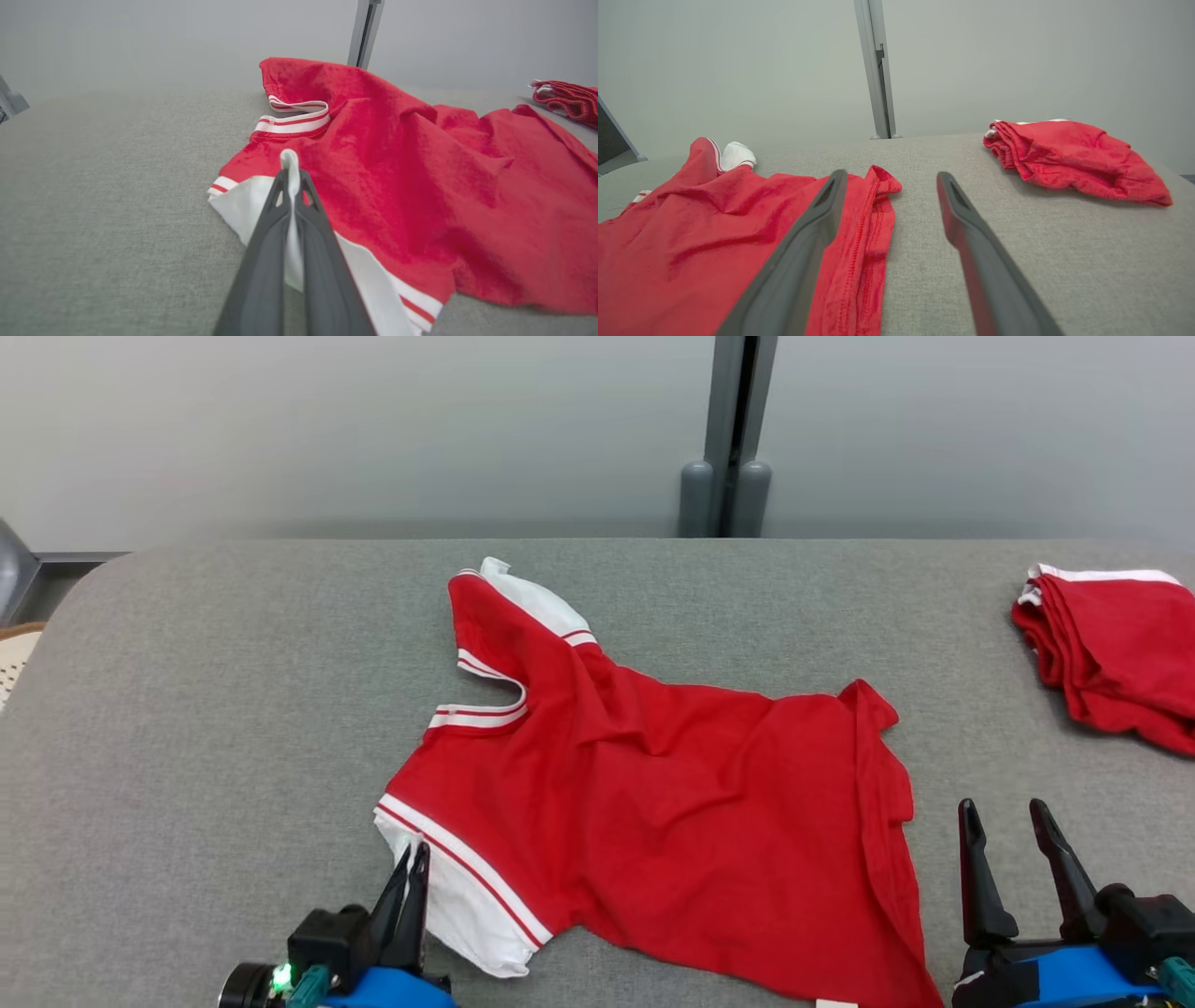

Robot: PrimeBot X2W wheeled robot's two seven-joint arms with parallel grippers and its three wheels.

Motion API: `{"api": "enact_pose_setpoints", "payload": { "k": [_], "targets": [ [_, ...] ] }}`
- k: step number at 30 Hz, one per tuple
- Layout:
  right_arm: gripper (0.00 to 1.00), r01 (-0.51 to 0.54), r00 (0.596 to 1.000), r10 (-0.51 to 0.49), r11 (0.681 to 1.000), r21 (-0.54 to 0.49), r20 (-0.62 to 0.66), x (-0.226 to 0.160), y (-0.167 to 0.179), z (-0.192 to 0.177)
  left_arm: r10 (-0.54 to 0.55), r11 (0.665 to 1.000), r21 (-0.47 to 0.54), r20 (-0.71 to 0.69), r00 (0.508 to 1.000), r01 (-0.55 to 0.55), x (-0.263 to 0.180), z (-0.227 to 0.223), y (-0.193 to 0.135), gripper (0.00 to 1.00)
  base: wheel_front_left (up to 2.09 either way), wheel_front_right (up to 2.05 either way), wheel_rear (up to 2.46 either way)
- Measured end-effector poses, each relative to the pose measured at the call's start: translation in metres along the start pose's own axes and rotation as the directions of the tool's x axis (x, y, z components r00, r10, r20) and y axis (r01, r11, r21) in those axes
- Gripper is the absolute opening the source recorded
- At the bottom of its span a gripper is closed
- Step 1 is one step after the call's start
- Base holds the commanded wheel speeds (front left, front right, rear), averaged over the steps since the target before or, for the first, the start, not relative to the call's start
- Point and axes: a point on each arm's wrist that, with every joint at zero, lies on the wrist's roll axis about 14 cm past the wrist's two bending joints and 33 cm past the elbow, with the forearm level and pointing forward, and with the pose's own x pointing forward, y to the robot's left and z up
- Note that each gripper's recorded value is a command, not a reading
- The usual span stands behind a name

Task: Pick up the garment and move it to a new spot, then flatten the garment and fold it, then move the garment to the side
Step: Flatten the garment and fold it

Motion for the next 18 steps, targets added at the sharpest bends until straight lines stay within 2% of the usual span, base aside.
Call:
{"api": "enact_pose_setpoints", "payload": {
  "k": [7,13,14,15,18],
  "targets": [
    [1.00,-0.049,0.999,0.049,0.999,0.005,-0.007,0.007,0.016,-0.003,0.157,0.983,-0.091,-0.027,0.987,-0.159,-0.043,-0.018,0.030,0.00,0.00,0.00,0.00],
    [1.00,-0.070,0.997,0.070,0.998,0.008,-0.016,0.008,0.024,-0.006,0.210,0.966,-0.131,-0.098,0.973,-0.221,-0.069,-0.044,0.032,0.00,0.00,0.00,0.00],
    [1.00,-0.070,0.997,0.070,0.998,0.008,-0.016,0.008,0.024,-0.006,0.219,0.964,-0.131,-0.113,0.969,-0.233,-0.072,-0.049,0.034,0.22,0.00,0.00,0.00],
    [1.00,-0.070,0.997,0.070,0.998,0.007,-0.016,0.007,0.024,-0.006,0.223,0.962,-0.131,-0.126,0.967,-0.239,-0.076,-0.053,0.034,1.00,0.00,0.00,0.00],
    [1.00,-0.068,0.998,0.068,0.998,0.002,-0.013,0.006,0.023,-0.004,0.234,0.961,-0.123,-0.112,0.966,-0.247,-0.077,-0.049,0.037,1.00,0.00,0.00,0.00]
  ]
}}
